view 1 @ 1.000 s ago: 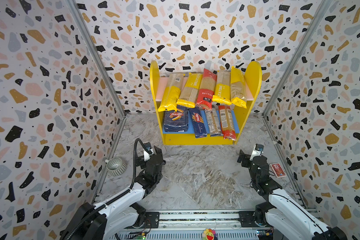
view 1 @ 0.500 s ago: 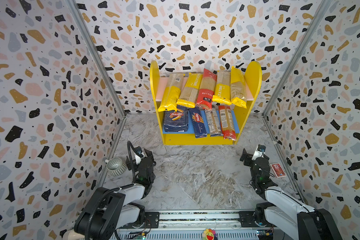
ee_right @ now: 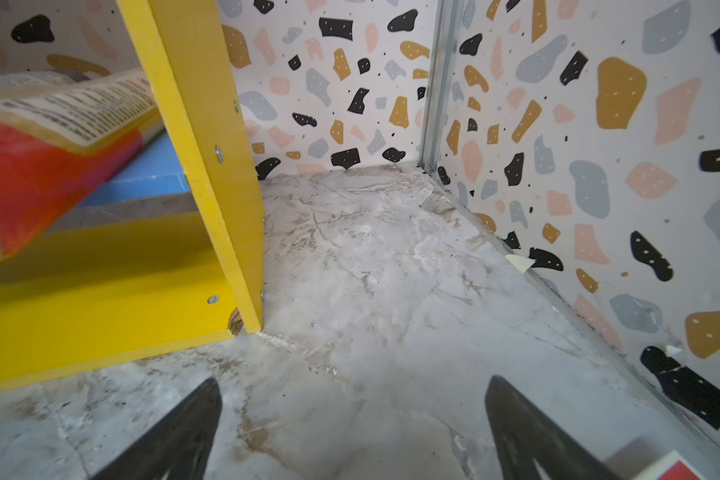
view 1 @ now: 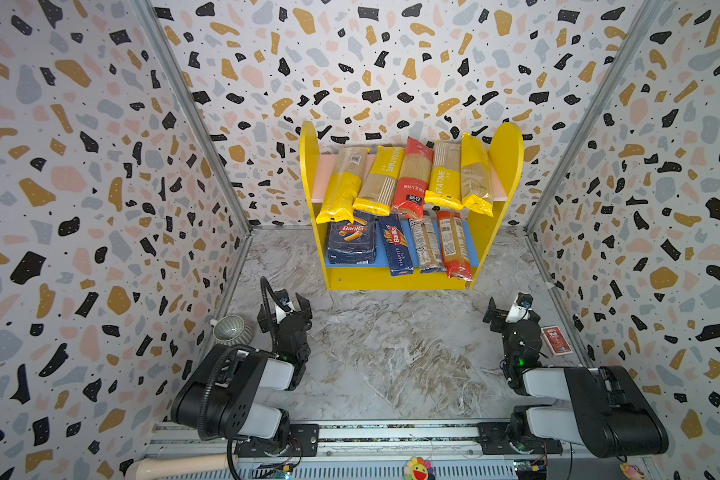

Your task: Place and organize the pasta boxes and bags onto the shelf

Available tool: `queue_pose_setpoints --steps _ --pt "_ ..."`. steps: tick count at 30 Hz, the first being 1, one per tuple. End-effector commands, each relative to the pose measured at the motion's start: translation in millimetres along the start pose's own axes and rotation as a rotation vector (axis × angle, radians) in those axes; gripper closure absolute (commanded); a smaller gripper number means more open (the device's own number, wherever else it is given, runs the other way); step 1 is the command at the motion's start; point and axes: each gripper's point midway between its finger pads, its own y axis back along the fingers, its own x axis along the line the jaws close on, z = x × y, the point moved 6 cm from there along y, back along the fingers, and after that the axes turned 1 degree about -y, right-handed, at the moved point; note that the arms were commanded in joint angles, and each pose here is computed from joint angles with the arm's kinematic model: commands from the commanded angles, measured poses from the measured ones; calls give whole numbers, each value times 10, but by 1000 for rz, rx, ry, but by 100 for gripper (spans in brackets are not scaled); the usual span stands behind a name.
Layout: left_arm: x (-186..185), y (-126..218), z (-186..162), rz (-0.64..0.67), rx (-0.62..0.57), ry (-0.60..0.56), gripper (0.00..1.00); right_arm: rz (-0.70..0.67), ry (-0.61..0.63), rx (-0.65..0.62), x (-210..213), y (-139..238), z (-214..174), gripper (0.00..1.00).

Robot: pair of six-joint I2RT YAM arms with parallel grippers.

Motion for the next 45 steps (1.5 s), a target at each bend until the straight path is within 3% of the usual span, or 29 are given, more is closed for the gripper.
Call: queue_pose_setpoints --steps 1,3,6,39,42,45 --pt "-34 -33 116 -38 -56 38 0 59 18 -133 73 -45 205 1" --pt "-24 -90 97 -50 -24 41 1 105 55 -35 155 -182 68 1" --pt "-20 -106 98 -54 -22 44 1 137 84 -16 226 -247 57 1" --pt "-6 -83 105 -58 -29 50 1 134 89 -21 239 -239 59 1" --pt "-8 -86 105 -58 -28 51 0 271 117 -10 353 -269 62 1" --pt "-11 -85 105 -59 -28 51 0 304 114 -5 351 -267 53 1"
